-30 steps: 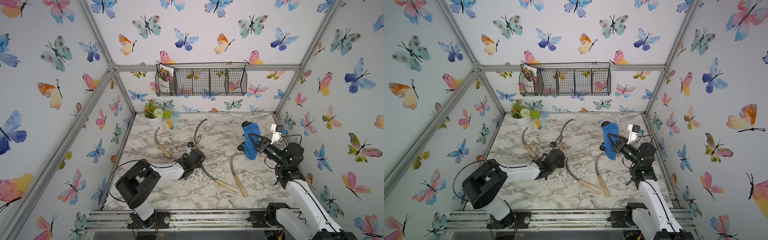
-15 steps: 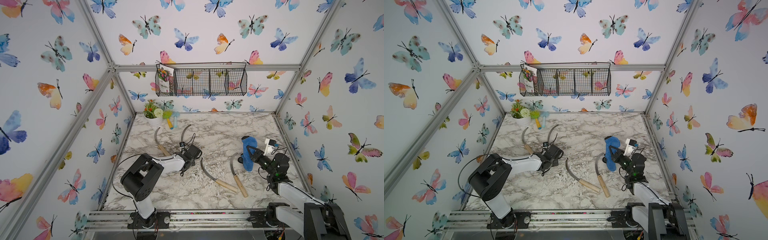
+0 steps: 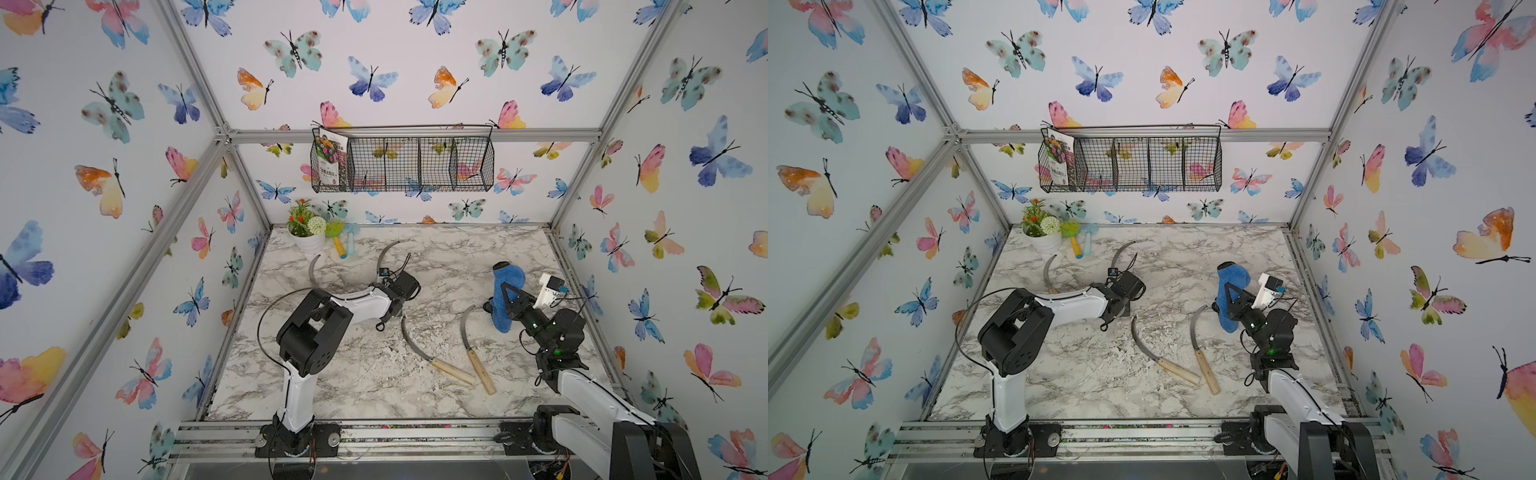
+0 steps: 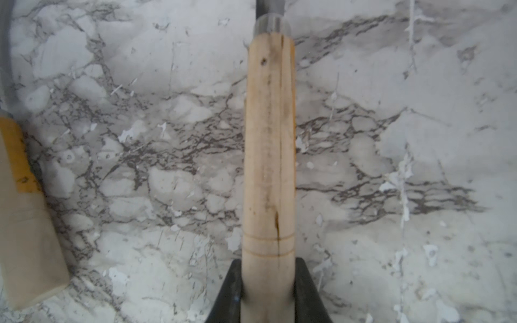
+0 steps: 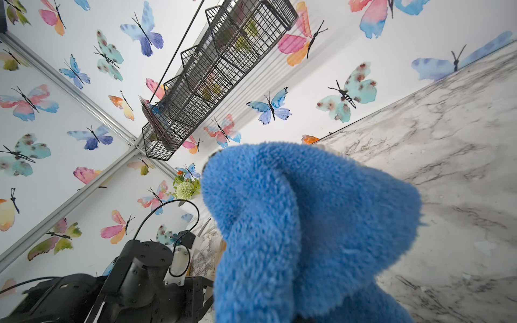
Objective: Wipe small sickles with rags
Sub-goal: Place the small sickle at the center of the board, then adjust the small sickle at the center of the board.
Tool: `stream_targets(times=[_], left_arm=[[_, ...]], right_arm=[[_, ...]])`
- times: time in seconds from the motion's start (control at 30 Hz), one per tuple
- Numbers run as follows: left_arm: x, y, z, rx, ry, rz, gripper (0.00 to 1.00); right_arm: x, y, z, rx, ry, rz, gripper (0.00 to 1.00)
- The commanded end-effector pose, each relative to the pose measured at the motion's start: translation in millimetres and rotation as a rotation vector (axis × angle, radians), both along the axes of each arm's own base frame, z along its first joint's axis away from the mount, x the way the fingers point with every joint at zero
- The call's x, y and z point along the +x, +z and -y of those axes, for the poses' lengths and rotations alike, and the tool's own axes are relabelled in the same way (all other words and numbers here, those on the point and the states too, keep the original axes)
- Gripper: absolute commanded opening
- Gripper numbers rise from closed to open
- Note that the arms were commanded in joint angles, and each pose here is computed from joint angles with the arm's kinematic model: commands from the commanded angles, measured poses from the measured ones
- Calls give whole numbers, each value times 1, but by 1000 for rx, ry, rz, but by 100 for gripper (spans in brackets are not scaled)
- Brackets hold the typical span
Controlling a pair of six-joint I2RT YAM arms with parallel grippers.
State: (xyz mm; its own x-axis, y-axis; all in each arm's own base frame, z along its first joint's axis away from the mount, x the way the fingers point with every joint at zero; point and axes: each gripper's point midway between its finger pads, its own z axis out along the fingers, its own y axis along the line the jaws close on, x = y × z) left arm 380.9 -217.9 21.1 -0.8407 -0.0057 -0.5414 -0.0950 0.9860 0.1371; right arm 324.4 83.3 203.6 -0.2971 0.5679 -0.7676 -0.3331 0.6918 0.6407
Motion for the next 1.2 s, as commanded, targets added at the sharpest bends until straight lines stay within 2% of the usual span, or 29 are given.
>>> stream_targets(times=[0.0,0.13,0.33,0.43,0.53,0.57,0.7,0.87,0.97,1.1,1.17], left_arm=[[-24,-40,-20,126,-32,-168,44],[-16,-27,-17,102,-25,-122,59],[-17,14,-16,43,0,-42,69],[-30,49,-18,24,56,49,80],[-57,82,-1,-13,80,144,87],[-69,89,8,-27,82,166,98],[-116,99,62,-128,48,227,99],[-167,78,129,-212,6,216,99],[-186,61,140,-265,55,187,100],[-196,36,134,-379,101,148,92],[-198,35,129,-450,115,154,91]], right_arm=[[-2,3,-4,6,29,22,3],[-4,4,-10,18,65,24,3],[-8,6,-6,11,46,29,2],[-10,8,-5,7,35,32,2],[-11,7,-4,6,33,30,2],[-11,7,-4,6,33,28,2],[-10,5,-5,7,40,20,3],[-12,3,-6,7,44,15,3],[-13,3,-6,6,41,15,3],[-16,4,-5,5,41,18,3],[-16,4,-5,4,40,22,2]])
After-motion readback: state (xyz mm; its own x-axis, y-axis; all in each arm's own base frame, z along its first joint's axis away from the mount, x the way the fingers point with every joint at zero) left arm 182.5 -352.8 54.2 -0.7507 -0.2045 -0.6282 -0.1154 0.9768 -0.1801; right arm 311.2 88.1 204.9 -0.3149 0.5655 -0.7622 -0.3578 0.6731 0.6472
